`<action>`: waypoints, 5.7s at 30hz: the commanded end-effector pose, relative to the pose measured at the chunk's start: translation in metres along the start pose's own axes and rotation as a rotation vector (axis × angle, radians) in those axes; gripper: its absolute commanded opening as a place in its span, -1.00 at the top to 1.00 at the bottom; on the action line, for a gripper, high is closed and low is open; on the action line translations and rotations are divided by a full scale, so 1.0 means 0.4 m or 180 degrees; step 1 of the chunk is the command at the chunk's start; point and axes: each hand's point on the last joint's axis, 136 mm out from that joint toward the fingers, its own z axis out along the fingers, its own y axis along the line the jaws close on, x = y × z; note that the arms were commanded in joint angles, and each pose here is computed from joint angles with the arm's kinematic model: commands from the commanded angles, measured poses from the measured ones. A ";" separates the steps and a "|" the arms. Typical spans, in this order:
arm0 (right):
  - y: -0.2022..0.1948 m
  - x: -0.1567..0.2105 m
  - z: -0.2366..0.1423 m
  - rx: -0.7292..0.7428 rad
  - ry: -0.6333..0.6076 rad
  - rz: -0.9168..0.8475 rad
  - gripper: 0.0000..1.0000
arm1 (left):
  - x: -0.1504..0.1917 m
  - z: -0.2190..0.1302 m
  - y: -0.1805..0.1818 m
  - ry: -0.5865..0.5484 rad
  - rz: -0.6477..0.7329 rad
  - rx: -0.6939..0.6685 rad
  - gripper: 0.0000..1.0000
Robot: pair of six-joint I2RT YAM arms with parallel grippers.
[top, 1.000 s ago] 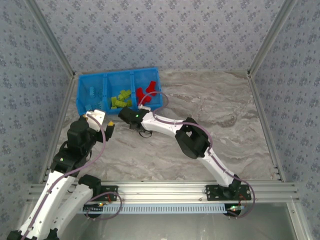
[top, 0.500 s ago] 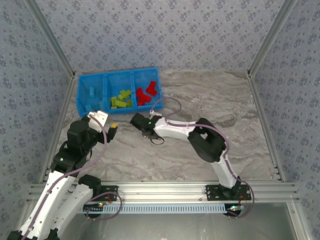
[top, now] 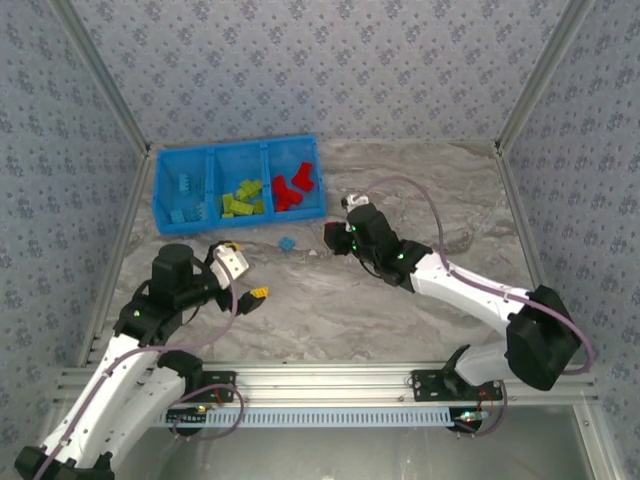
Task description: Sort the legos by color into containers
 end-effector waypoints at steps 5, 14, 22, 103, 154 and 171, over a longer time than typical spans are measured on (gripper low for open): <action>-0.004 -0.123 0.175 0.0258 0.0059 -0.0912 0.49 | 0.007 0.003 0.056 0.0138 0.0006 -0.0364 -0.97; -0.060 -0.178 0.374 0.0706 0.0418 -0.0811 0.05 | 0.008 0.016 0.057 0.0141 -0.0063 -0.0333 -0.95; -0.049 -0.226 0.290 0.0726 0.0307 -0.0804 -0.04 | 0.011 0.020 0.067 0.0155 -0.0112 -0.0390 -0.95; -0.007 0.054 -0.381 -0.0664 0.0156 -0.0346 -1.00 | 0.129 0.002 0.855 0.0348 -0.2963 -0.3007 0.27; -0.862 0.107 -0.176 0.2535 -0.0880 -0.0267 -1.00 | 0.412 0.099 0.603 -0.0102 -0.1899 -0.2974 -0.99; -0.851 0.112 -0.156 0.2268 -0.0794 -0.0276 -1.00 | 0.421 0.098 0.602 0.0017 -0.1948 -0.2995 -0.99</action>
